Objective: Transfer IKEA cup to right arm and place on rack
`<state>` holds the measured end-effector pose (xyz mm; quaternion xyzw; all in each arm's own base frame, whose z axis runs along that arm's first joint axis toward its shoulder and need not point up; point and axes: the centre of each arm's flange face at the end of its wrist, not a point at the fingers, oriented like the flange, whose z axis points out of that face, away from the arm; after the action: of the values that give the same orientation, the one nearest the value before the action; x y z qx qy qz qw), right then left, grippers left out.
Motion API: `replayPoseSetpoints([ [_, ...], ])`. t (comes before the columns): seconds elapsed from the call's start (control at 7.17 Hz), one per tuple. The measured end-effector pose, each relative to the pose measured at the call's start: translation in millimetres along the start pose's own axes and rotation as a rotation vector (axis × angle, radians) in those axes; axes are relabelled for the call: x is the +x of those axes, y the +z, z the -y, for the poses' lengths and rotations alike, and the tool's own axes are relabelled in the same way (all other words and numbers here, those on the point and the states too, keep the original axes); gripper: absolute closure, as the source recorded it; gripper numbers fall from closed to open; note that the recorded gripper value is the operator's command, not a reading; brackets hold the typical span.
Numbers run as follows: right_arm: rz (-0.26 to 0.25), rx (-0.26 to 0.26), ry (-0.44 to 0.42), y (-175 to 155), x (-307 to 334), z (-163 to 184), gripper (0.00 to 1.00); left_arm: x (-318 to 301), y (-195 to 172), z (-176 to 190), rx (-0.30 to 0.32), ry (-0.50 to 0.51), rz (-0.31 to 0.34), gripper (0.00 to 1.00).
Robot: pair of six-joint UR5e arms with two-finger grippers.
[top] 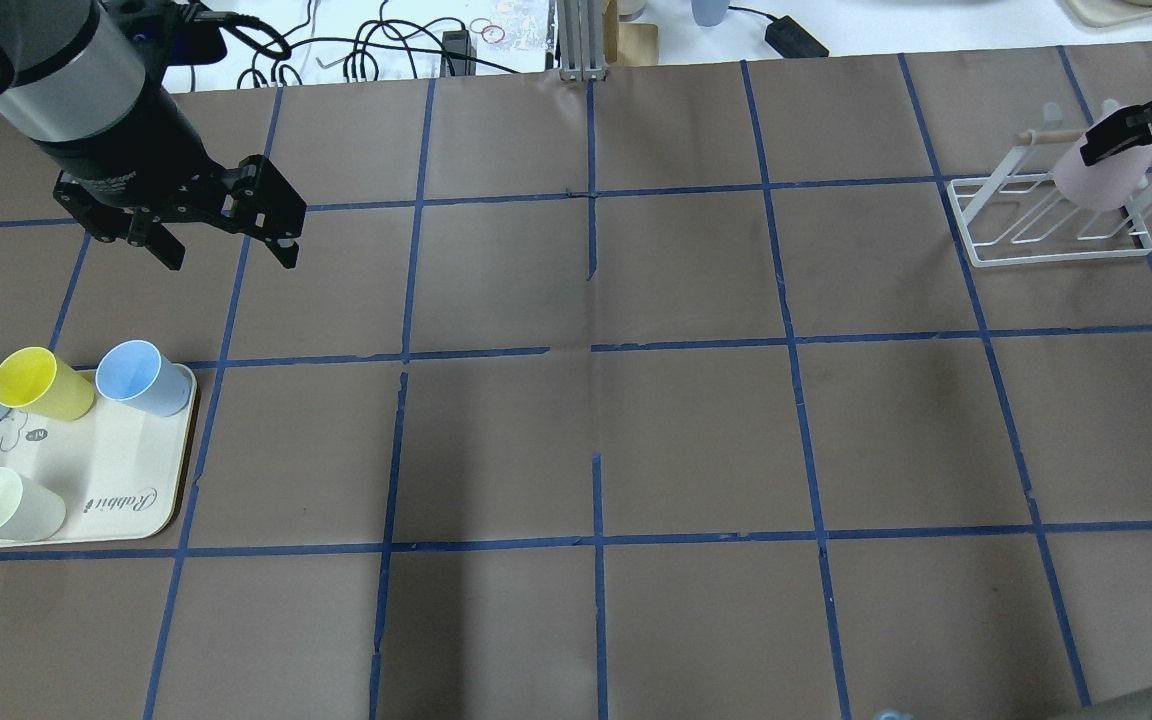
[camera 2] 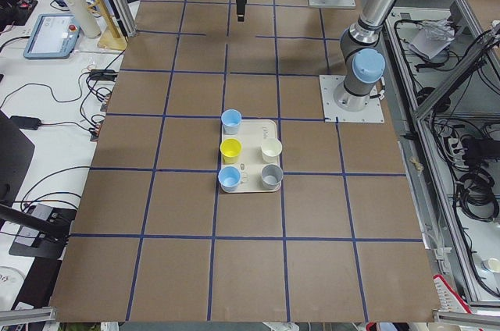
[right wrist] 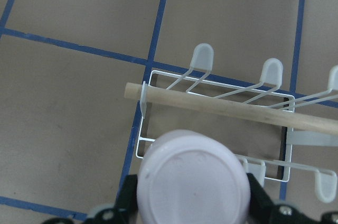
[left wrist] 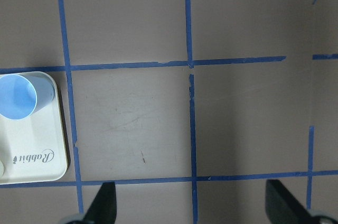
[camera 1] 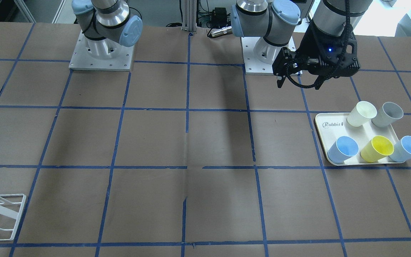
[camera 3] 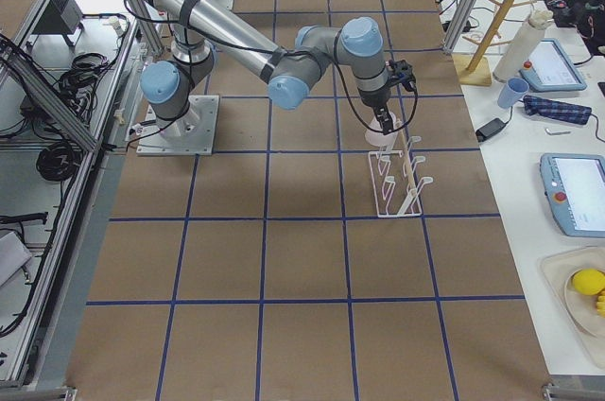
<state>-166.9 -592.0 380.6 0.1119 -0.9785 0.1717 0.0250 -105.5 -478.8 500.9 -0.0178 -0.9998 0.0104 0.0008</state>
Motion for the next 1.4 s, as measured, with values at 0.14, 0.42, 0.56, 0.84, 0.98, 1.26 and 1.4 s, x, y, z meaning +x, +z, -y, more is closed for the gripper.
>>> replayPoseSetpoints([
  [0.14, 0.006, -0.007, 0.007, 6.2, 0.8, -1.0, 1.0, -0.2, 1.6, 3.1, 0.007, -0.001, -0.003, 0.0],
  [0.42, 0.021, -0.025, 0.017, 21.1, 3.1, -3.2, 1.0, 0.4, 0.6, 3.1, 0.015, -0.002, -0.009, 0.0],
  [0.56, 0.028, -0.035, 0.019, 27.4, 4.0, -4.2, 0.99, 0.5, 0.0, 2.7, 0.017, -0.002, -0.01, 0.0],
  [0.84, 0.042, -0.052, 0.024, 38.6, 4.8, -6.4, 0.91, 0.7, -0.8, 1.6, 0.019, -0.004, -0.011, 0.0],
  [0.98, 0.051, -0.062, 0.026, 45.9, 5.4, -7.5, 0.8, 0.7, -2.3, -0.1, 0.022, -0.003, -0.009, 0.0],
  [1.26, 0.062, -0.075, 0.029, 57.4, 6.7, -8.9, 0.55, 0.9, -4.0, -1.5, 0.026, -0.001, -0.009, 0.0],
  [1.4, 0.065, -0.078, 0.03, 61.3, 7.3, -9.3, 0.16, 0.9, -4.2, -1.6, 0.026, -0.002, -0.009, 0.0],
])
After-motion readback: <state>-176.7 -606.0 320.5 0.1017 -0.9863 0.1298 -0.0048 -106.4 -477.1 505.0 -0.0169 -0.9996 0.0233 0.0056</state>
